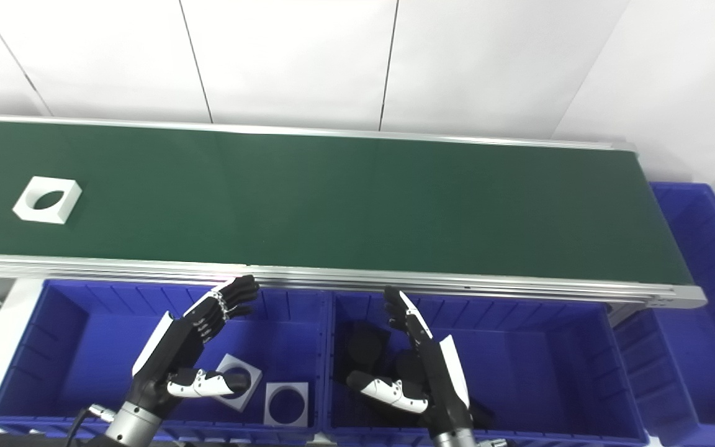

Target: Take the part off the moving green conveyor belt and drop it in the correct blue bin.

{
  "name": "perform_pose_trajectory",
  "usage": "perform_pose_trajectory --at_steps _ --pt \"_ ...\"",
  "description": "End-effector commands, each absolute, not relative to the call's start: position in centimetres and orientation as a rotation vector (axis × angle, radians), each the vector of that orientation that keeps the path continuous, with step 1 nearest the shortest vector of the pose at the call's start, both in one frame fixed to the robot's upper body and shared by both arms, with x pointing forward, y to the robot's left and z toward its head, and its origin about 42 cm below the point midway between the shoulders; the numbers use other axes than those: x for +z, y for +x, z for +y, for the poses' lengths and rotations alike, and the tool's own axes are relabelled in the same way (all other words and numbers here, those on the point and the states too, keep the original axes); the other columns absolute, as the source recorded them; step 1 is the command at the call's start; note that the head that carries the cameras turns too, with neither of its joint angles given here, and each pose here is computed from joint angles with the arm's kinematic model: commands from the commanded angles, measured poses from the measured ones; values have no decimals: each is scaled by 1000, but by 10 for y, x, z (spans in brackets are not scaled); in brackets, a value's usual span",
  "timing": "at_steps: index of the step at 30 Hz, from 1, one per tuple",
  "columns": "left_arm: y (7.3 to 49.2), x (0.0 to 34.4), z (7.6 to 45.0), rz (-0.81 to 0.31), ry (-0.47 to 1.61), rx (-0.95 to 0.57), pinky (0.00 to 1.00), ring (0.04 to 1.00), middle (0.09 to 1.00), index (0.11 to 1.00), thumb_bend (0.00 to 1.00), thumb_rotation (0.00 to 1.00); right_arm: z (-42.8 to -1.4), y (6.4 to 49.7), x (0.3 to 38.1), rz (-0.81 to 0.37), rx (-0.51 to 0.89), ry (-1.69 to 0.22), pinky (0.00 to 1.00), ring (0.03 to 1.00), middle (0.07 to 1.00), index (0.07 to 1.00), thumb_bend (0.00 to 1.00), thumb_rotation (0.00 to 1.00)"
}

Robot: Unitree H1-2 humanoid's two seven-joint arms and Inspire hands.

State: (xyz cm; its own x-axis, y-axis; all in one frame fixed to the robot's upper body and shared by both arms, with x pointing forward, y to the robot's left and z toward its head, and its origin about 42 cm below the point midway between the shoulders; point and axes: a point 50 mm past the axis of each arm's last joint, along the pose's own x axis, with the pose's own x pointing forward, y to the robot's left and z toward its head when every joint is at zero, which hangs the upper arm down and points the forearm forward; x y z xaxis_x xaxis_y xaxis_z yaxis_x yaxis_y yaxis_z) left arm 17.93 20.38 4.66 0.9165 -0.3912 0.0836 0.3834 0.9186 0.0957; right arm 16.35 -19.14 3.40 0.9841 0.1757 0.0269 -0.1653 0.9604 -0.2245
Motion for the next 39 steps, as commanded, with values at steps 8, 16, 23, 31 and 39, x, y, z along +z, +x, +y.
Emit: perform_pose_trajectory --at_steps 8,16,23,31,39 --pt "185 54 203 -163 73 -398 805 853 867 855 897 387 -189 168 45 -139 161 -211 825 875 901 911 921 501" --pt "185 54 204 -162 70 -397 809 854 865 853 897 384 -190 168 45 -138 166 -204 835 880 901 911 911 489" --pt "184 55 204 -165 70 -401 823 865 870 856 891 379 -189 168 45 -138 165 -205 834 879 902 912 913 494" --pt "182 49 200 -141 82 -397 821 860 862 854 904 386 -193 165 39 -118 171 -211 827 875 899 911 900 488" --pt "178 35 188 -92 105 -407 875 901 878 863 917 431 -205 161 37 -98 175 -200 852 883 902 913 870 415"
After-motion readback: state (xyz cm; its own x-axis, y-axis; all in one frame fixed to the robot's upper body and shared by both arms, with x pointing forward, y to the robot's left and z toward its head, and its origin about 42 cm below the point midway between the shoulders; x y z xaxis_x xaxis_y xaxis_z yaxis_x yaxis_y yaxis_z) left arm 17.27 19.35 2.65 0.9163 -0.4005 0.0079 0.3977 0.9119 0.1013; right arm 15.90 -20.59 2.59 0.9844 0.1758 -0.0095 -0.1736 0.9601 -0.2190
